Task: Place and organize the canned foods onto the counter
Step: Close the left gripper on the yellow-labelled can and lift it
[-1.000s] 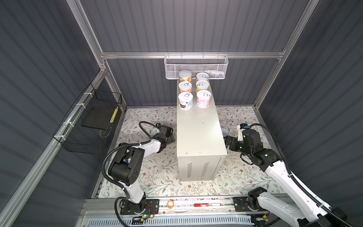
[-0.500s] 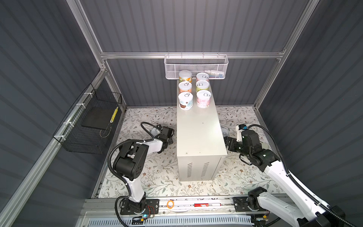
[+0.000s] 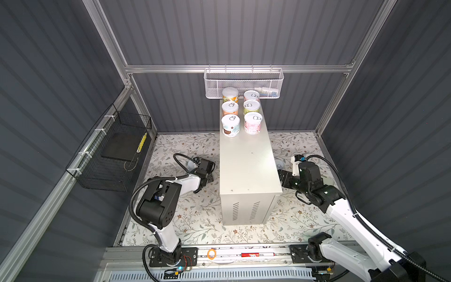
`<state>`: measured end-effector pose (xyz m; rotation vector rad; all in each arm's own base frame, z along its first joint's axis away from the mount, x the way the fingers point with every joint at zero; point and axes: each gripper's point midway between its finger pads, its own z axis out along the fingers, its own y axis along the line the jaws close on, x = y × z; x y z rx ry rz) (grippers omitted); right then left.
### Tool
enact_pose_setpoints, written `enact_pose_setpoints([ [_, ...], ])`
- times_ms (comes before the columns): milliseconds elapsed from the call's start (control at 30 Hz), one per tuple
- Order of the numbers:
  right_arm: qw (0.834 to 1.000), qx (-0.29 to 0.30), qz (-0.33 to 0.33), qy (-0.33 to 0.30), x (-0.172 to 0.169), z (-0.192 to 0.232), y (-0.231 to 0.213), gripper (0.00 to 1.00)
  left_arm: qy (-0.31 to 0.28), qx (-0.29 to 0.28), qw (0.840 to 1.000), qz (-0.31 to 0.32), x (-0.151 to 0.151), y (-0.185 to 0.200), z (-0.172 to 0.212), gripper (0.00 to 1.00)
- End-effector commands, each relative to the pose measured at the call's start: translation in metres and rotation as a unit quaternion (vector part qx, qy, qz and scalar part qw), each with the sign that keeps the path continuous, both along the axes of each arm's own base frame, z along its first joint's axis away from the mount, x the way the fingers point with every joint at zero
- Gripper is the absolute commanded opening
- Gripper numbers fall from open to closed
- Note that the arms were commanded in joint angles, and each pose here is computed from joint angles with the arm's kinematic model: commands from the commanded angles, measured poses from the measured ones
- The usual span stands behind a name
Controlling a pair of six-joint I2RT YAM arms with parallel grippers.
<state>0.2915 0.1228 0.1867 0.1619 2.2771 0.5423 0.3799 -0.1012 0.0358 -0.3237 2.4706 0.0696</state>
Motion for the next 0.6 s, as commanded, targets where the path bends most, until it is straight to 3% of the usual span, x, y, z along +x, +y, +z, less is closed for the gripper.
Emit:
enact_pose_setpoints([
  [0,1.000,0.004,-0.001,-0.001,-0.001,-0.001,0.000,0.99,-0.013,-0.002,1.000,-0.022,-0.012,0.005,0.036,0.00],
  [200,1.000,-0.006,-0.008,-0.011,-0.004,0.004,-0.007,0.99,-0.040,-0.021,0.997,-0.067,-0.042,0.006,0.104,0.00],
  [567,0.999,-0.013,-0.012,-0.030,-0.006,0.016,-0.011,0.99,-0.142,-0.011,0.980,-0.138,-0.071,0.013,0.283,0.00],
])
